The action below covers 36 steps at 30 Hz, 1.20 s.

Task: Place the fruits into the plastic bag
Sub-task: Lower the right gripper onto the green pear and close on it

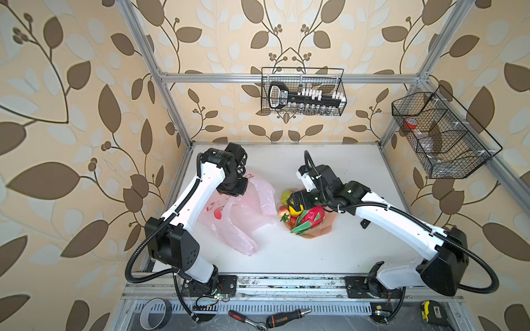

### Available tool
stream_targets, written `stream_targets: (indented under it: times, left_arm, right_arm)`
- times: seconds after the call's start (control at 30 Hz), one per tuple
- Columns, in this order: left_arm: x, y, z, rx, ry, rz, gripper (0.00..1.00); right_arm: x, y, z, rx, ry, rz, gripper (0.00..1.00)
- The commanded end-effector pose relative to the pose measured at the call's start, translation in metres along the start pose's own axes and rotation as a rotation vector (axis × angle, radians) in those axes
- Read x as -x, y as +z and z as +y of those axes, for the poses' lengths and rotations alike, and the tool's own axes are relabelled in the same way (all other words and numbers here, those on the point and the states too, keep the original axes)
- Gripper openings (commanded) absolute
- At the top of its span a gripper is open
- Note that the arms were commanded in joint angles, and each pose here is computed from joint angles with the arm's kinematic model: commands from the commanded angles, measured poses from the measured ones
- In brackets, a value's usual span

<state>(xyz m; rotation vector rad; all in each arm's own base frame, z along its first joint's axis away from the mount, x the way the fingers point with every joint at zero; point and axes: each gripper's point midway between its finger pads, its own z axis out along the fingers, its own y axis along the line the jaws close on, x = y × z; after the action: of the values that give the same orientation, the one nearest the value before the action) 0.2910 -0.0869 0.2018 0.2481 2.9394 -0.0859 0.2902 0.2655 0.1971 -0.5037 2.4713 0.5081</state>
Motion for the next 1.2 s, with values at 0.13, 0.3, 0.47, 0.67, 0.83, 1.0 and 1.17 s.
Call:
stream_targets:
  times: [0.13,0.3,0.47,0.67,0.83,1.0,1.17]
  left_arm:
    - [-0.011,-0.010,0.008,-0.008,-0.033,-0.022,0.00]
    - [-0.010,-0.007,0.006,-0.023,-0.039,-0.014,0.00]
    - [-0.010,-0.007,0.003,-0.035,-0.045,-0.017,0.00]
    - [-0.010,-0.008,0.003,-0.039,-0.048,-0.019,0.00]
    - [-0.010,-0.007,0.002,-0.044,-0.050,-0.020,0.00]
    - [-0.010,-0.007,0.002,-0.046,-0.050,-0.018,0.00]
    - [-0.010,-0.007,0.002,-0.046,-0.050,-0.017,0.00]
  right_arm:
    - [0.028,0.029,0.004,-0.077,-0.146,0.017,0.98]
    - [0.035,0.054,-0.001,-0.133,-0.180,0.070,0.98]
    - [0.031,0.075,-0.006,-0.167,-0.205,0.127,0.97]
    - [0.018,0.091,-0.013,-0.191,-0.223,0.181,0.96]
    - [0.009,0.103,-0.019,-0.212,-0.234,0.217,0.95]
    - [0.006,0.112,-0.022,-0.231,-0.249,0.228,0.95]
    - [0.007,0.119,-0.026,-0.251,-0.255,0.234,0.92]
